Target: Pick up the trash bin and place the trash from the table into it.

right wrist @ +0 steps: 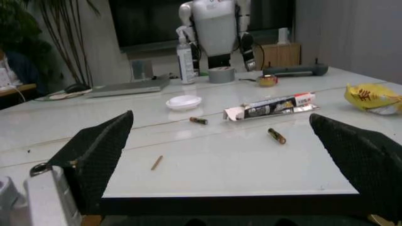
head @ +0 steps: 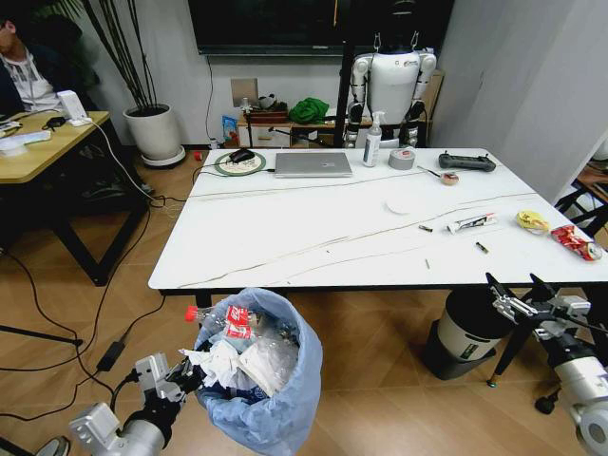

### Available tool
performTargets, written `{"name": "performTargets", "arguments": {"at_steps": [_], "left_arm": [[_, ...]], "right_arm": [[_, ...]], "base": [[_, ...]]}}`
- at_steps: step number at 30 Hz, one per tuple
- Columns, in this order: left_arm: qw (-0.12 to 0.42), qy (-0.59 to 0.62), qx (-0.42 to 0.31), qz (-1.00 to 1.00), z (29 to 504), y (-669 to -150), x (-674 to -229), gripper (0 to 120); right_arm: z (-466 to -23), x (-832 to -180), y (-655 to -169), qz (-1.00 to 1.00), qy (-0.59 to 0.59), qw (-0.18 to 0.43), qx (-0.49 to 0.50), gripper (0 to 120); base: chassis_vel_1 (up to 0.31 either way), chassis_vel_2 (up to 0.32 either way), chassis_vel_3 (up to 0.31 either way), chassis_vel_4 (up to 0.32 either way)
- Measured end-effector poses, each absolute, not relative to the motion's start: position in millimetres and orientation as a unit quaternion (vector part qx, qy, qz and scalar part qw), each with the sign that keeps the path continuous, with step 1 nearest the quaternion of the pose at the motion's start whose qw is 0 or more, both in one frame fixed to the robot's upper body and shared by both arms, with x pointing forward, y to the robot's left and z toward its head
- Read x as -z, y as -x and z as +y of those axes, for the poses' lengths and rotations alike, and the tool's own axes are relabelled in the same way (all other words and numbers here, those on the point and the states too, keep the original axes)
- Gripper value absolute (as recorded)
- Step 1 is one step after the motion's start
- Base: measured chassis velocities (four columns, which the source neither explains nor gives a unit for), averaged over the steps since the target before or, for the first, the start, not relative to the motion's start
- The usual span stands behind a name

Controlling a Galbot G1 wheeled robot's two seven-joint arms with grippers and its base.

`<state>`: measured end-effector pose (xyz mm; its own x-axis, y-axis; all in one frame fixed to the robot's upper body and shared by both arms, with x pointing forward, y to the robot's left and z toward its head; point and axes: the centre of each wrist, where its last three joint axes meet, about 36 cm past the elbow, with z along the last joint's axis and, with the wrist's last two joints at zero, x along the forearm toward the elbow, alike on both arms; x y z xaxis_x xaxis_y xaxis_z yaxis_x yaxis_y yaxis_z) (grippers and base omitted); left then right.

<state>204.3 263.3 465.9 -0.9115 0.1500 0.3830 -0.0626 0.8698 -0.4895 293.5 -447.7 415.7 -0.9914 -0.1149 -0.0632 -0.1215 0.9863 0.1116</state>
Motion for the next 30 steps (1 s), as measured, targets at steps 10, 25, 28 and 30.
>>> {"name": "performTargets", "arguments": {"at_steps": [10,25,28,30], "left_arm": [[0.209,0.023,-0.255,-0.944,262.4,-204.2,-465.1,0],[0.209,0.023,-0.253,-0.944,262.6,-204.6,-464.1,0],[0.209,0.023,-0.25,-0.945,262.3,-204.4,-464.2,0],[0.209,0.023,-0.248,-0.946,261.3,-203.6,-463.6,0]], "right_arm": [[-448.7,-417.0,-295.7,0.996,0.06,0.03,-0.059,100],[-448.9,-416.2,-297.7,0.996,0.062,0.029,-0.059,100],[-448.8,-416.5,-298.6,0.996,0.062,0.03,-0.059,100],[-448.7,-416.7,-298.9,0.996,0.062,0.03,-0.059,100]], "base": [[-0.055,-0.049,0.044,0.05],[-0.064,-0.057,0.061,0.054],[-0.058,-0.066,0.069,0.065],[-0.056,-0.059,0.057,0.065]]}}
